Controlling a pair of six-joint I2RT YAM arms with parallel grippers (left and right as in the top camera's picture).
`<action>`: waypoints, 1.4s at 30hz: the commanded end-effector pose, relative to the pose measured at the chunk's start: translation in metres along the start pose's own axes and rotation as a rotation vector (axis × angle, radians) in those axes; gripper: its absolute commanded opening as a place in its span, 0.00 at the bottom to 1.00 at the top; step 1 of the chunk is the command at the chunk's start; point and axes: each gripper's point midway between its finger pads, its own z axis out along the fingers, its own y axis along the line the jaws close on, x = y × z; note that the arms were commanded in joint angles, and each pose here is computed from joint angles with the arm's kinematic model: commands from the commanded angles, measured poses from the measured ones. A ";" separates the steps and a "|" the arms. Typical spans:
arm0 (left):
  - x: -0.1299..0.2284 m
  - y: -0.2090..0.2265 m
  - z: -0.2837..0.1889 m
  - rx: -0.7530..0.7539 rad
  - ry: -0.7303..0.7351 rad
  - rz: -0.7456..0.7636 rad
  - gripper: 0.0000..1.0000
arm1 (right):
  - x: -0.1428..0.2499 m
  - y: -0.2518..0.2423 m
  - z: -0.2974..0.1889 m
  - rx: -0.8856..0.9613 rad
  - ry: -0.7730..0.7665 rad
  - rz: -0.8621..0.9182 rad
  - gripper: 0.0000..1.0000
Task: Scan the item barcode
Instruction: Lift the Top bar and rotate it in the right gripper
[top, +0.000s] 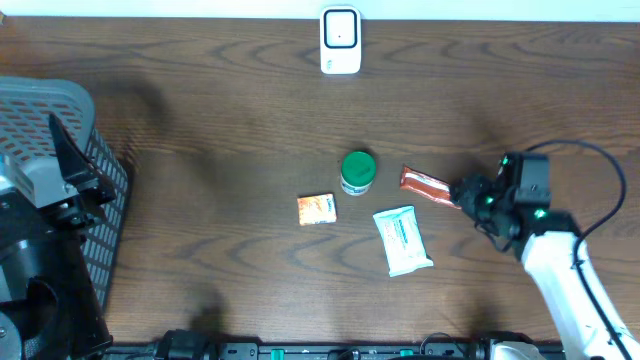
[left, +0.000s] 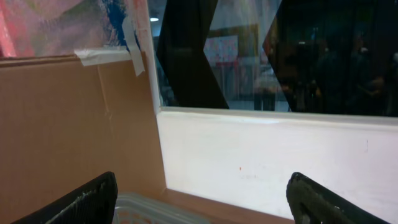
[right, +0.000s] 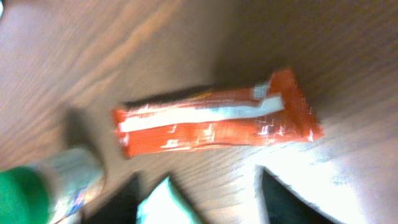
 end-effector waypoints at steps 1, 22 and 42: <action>0.001 0.000 0.000 -0.002 0.000 -0.004 0.87 | -0.002 0.037 -0.034 -0.089 0.093 0.000 0.99; -0.003 -0.002 -0.002 0.019 -0.015 -0.010 0.87 | 0.002 0.006 -0.004 0.190 0.136 0.861 0.86; -0.001 -0.002 -0.002 0.019 -0.011 -0.008 0.87 | 0.000 -0.053 0.076 0.334 0.250 0.992 0.38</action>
